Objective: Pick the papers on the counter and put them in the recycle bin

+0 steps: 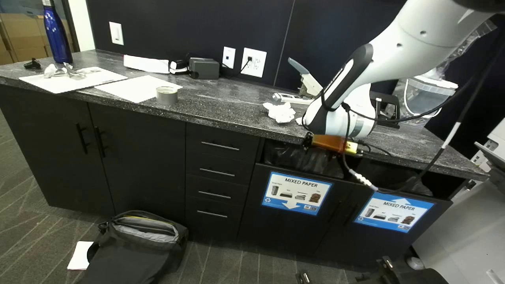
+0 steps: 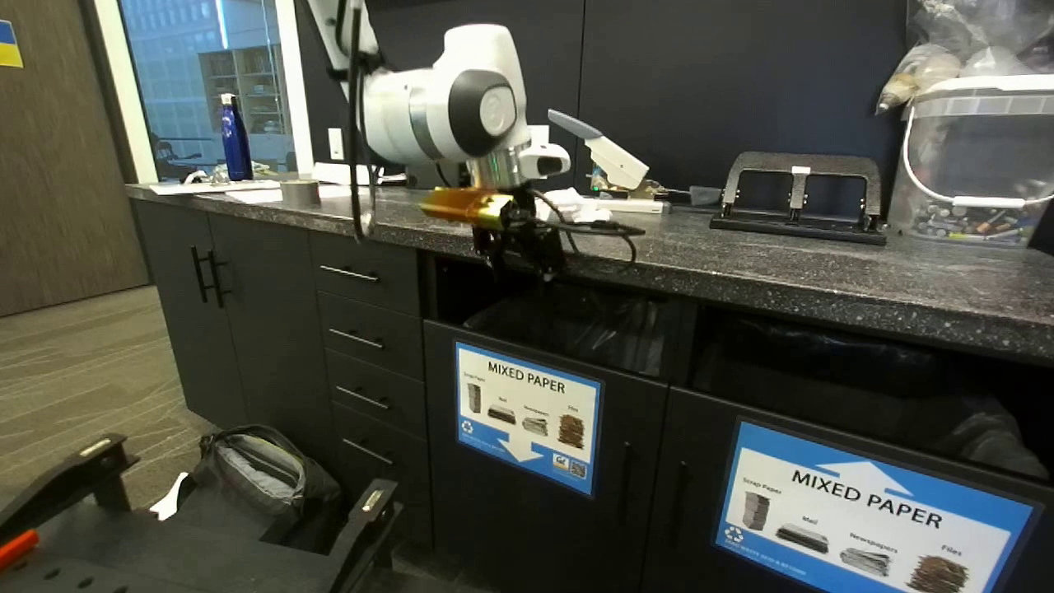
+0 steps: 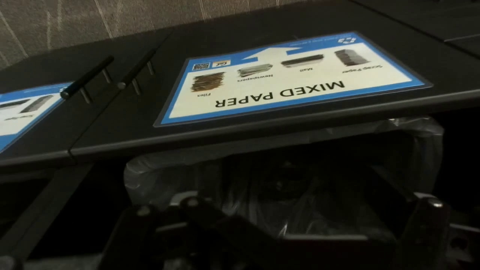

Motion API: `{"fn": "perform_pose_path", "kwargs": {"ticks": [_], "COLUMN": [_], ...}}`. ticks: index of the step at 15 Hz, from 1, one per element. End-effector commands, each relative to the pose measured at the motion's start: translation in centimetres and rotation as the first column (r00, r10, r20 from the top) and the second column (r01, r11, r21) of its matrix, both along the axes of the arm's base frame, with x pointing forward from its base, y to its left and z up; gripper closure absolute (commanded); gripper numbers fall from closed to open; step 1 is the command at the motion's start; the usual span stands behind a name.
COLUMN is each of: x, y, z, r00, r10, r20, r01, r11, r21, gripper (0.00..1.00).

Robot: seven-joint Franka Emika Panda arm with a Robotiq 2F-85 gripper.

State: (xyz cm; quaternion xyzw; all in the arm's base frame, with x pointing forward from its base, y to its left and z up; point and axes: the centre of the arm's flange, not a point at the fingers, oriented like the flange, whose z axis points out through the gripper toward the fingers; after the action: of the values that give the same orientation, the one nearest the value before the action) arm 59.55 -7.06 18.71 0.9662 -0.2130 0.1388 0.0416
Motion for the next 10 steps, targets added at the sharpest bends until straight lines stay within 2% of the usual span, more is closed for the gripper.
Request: {"fn": "perform_pose_path", "kwargs": {"ticks": [1, 4, 5, 8, 10], "x": [1.2, 3.7, 4.9, 8.6, 11.3], "y": [1.4, 1.4, 1.4, 0.7, -0.2], "z": [9.5, 16.0, 17.2, 20.7, 21.1], "r00": [0.997, 0.993, 0.995, 0.999, 0.992], "r10": [0.051, 0.103, 0.084, -0.031, -0.124], "r20": [-0.053, -0.056, -0.051, -0.014, -0.016], "r01": [-0.05, -0.102, -0.082, 0.033, 0.124], "r11": [0.999, 0.995, 0.995, 0.987, 0.968], "r21": [0.004, 0.019, 0.052, 0.159, 0.218], "gripper": [0.0, 0.0, 0.0, 0.0, 0.0]}}
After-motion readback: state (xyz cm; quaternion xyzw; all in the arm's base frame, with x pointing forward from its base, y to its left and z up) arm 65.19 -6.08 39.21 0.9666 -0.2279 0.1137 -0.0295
